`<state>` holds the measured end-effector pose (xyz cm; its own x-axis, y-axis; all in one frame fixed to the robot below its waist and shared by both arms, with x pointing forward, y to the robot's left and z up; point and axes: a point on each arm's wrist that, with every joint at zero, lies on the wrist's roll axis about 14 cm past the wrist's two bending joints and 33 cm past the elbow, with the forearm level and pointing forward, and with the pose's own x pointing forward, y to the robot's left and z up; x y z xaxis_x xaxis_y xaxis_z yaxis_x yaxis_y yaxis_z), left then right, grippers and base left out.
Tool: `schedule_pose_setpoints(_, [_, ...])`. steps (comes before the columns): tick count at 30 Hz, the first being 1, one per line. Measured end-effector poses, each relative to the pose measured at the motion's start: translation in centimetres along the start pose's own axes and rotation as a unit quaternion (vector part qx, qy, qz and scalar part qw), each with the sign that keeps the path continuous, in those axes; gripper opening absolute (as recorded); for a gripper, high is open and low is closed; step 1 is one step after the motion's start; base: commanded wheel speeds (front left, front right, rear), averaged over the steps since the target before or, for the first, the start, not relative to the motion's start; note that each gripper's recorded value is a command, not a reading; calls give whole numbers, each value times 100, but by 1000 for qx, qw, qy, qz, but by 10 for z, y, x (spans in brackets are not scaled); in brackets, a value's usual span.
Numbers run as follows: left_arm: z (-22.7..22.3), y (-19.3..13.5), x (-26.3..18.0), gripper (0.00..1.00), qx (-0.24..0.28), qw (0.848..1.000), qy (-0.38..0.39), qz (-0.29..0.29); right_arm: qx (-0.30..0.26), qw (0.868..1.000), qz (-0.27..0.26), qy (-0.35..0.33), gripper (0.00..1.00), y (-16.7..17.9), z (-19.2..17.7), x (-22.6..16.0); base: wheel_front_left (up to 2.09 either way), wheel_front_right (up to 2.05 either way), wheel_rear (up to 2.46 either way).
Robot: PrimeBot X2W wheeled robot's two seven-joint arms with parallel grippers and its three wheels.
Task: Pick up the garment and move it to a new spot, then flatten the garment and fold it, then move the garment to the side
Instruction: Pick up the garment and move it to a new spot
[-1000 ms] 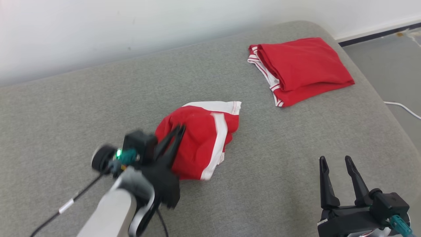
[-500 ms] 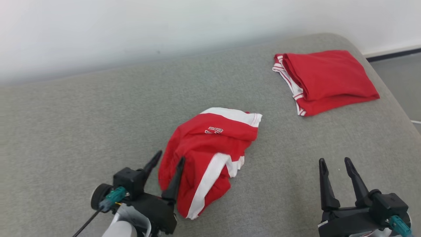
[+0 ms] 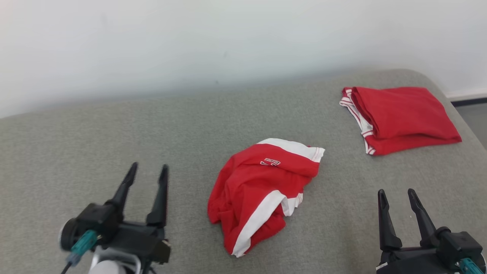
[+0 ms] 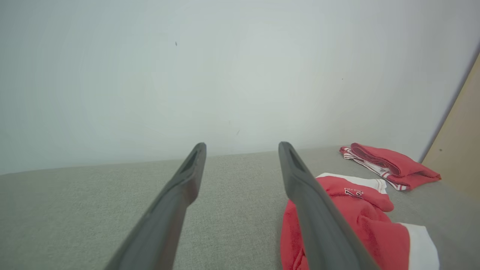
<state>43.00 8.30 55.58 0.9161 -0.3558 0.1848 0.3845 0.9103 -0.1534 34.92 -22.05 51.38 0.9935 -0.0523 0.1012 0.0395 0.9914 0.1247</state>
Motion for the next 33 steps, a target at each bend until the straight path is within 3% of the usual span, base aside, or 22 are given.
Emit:
schedule_pose_setpoints(13, [29, 64, -63, 100, 33, 992, -35, 119, 6, 1000, 26, -8, 100, 17, 6, 1, 0, 0, 0])
schedule_pose_setpoints(33, [13, 78, -105, 100, 34, 983, -17, 180, 12, 999, 31, 5, 100, 21, -2, -4, 0, 0, 0])
